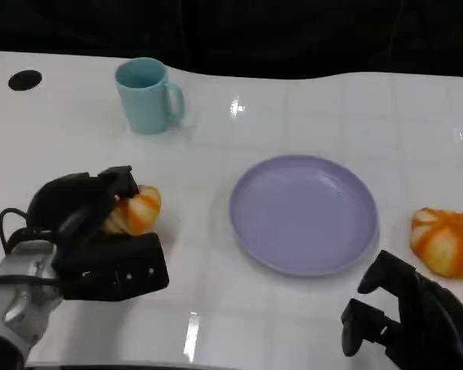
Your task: Grasp the bread from the table and place it into the plate.
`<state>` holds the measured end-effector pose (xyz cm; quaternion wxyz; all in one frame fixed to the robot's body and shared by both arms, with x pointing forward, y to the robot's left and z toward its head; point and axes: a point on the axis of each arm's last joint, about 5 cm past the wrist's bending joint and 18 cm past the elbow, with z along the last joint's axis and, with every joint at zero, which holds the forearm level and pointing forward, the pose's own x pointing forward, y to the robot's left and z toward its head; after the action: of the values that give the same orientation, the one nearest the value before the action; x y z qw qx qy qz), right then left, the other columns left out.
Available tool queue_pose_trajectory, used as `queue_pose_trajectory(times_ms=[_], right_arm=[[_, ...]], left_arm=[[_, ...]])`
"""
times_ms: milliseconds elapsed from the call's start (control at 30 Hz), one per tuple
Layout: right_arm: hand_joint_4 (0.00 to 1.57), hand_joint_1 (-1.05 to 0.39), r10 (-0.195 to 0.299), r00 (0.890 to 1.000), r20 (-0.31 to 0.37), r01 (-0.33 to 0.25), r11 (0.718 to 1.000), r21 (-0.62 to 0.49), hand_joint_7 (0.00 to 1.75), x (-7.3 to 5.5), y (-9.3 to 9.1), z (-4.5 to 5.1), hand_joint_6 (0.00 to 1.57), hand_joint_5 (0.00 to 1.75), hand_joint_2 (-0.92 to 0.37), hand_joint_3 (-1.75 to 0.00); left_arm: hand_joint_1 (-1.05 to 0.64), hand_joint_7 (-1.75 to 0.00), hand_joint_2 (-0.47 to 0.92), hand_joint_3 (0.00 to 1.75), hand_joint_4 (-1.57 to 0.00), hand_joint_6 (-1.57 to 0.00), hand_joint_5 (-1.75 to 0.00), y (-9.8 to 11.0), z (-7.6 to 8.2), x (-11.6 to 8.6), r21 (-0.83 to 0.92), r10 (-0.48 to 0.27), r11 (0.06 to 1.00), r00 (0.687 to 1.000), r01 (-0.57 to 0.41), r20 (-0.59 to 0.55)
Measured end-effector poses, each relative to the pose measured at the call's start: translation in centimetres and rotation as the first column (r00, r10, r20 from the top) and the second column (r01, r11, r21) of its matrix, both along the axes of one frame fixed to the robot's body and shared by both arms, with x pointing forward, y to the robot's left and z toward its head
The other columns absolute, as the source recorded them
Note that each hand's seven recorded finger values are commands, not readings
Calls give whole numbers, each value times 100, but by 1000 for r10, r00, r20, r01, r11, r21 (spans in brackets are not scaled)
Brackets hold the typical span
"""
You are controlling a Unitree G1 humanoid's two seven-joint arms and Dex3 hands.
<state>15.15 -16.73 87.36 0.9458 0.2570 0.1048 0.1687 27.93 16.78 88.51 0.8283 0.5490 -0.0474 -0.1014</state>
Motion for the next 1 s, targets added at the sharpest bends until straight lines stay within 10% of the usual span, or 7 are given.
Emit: queue_pose_trajectory(times_ms=[533, 1000], right_arm=[[74, -55, 5, 1000, 2, -5, 1000, -3, 175, 6, -8, -2, 47, 175, -92, -46], [75, -55, 10, 1000, 0, -10, 1000, 7, 175, -7, -6, -10, 48, 175, -92, -46]], left_arm=[[-19, -175, 88, 43, -83, -61, -175, -247, 251, 56, -111, -50, 992, 990, 64, 130], [-23, -175, 64, 89, -87, -66, -175, -689, 407, 196, -118, -213, 965, 962, 234, 170]])
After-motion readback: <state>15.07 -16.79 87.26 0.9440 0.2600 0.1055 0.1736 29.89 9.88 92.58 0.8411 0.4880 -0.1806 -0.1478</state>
